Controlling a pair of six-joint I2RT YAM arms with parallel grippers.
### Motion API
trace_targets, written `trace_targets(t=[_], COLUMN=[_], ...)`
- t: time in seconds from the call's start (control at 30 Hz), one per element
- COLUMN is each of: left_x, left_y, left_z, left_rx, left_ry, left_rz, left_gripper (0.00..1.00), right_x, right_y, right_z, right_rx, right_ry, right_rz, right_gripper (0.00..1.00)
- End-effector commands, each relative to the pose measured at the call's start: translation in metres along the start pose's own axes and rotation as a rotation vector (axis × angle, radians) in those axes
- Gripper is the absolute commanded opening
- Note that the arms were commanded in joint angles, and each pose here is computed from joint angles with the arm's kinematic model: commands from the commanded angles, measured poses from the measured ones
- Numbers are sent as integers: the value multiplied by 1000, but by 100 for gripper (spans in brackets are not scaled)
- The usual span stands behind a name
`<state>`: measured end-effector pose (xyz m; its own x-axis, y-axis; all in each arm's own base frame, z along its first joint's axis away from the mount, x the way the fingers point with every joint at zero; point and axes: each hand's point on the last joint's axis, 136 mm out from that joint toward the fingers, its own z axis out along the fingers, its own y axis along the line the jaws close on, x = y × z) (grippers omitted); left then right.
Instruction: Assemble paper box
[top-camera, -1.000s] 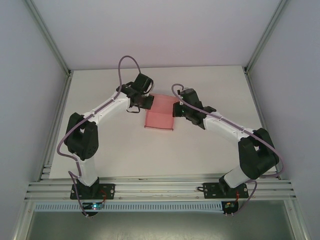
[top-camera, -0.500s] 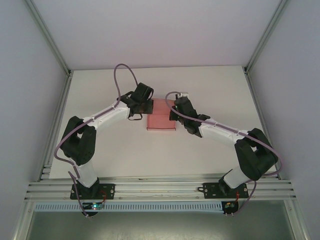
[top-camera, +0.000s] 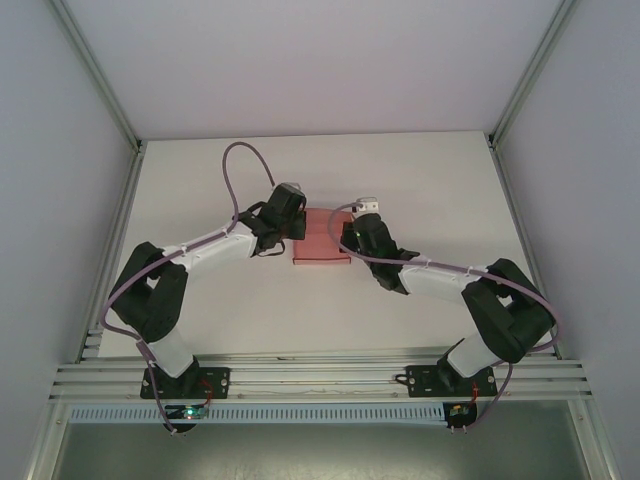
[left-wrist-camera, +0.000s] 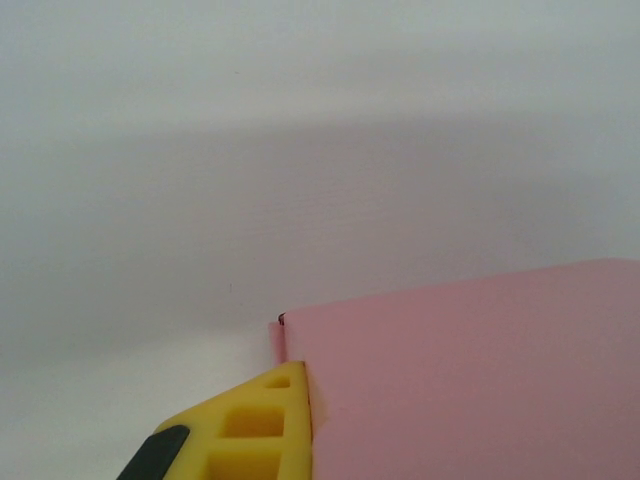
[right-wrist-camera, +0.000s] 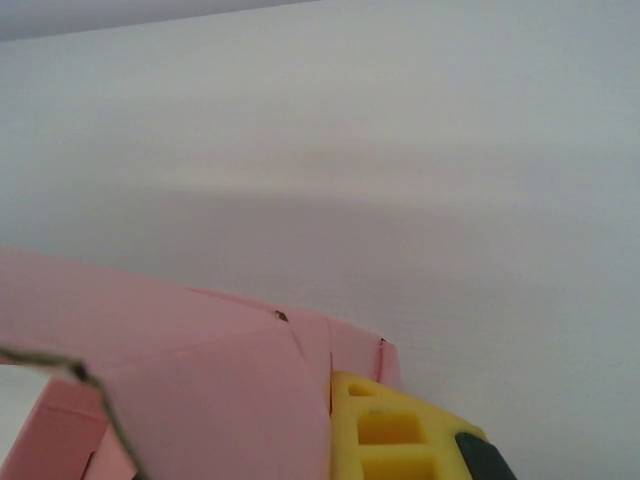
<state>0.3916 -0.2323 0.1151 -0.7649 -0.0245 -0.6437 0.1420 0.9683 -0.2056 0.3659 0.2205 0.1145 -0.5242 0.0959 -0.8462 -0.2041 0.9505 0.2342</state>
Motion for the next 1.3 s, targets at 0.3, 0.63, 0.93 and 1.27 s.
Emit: trace_targets(t=[0.3,0.63,0.93,1.27], left_x=[4,48,67,84], left_y=[-37,-21,-26,-23], left_z=[-15,-20,-12,-28], left_rx=[173,159,150,105], left_ry=[-126,-152,-110,-102], left_rz=[-15,25,30,72], left_gripper=[1,5,8,26], right_x=[29,51,73,99], right_y=[0,-6,-6,-23], right_z=[-10,-16,-26,-33], right_rx=[24,55,118,166], right_ry=[19,1,-17,-13], right_rz=[-61,-63,-105,-128], right_gripper=[4,4,3,1])
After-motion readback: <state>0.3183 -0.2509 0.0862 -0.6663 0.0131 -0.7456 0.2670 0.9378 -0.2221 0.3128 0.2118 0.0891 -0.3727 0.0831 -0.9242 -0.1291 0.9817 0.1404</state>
